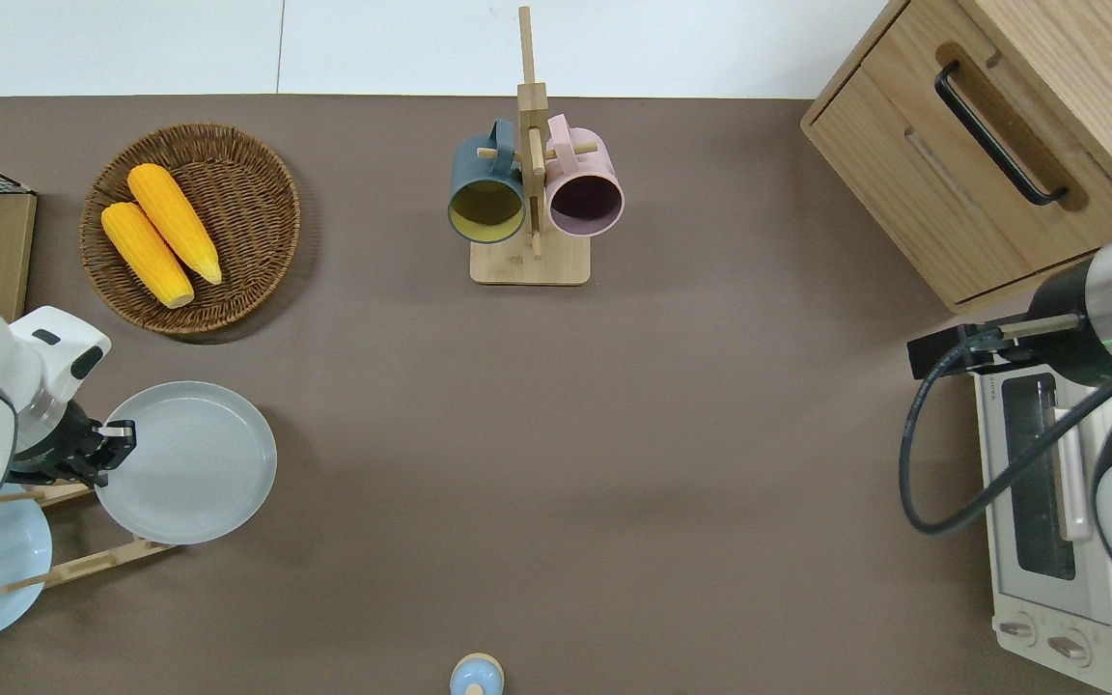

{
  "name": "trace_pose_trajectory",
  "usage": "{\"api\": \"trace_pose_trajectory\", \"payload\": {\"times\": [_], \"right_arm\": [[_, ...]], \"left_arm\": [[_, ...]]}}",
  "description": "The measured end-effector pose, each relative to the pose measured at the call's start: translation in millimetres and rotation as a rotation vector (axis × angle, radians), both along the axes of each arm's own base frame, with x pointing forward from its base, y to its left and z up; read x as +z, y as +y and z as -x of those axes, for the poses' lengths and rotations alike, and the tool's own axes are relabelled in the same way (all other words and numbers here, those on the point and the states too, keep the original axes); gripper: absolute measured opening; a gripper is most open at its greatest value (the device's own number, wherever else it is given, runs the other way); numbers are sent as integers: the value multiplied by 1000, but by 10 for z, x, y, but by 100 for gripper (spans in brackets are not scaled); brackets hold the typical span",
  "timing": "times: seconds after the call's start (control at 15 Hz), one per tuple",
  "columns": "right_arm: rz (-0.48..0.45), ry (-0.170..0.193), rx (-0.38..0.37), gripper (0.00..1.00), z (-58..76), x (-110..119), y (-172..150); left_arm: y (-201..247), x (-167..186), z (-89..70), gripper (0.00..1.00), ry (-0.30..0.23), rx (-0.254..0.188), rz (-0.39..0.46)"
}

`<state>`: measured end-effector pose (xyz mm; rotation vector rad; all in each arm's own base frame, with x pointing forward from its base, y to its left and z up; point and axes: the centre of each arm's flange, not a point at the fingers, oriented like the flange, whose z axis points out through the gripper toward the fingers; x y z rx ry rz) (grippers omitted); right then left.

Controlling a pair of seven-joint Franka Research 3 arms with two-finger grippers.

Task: Pick gray plate from table and place it on lower plate rack with left arm
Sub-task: 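Lift the gray plate and carry it over the wooden rack, then lower the gray plate into the rack's lower slot and release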

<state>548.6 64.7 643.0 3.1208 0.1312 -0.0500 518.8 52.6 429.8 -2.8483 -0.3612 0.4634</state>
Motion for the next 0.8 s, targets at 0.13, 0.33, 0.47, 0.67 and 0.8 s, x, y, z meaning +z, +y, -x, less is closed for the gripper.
{"api": "trace_pose_trajectory", "payload": {"times": [0.13,0.33,0.47,0.67,0.8], "right_arm": [[0,0,0,99,0,0,0],[0,0,0,99,0,0,0],[0,0,0,99,0,0,0],[0,0,0,99,0,0,0],[0,0,0,99,0,0,0]], "left_arm": [[24,115,6,2,30,-20,-56],[21,309,12,2,78,-75,-191],[-135,386,7,2,102,-142,-295],[-157,417,16,2,134,-179,-403],[-77,411,9,2,152,-185,-453]]}}
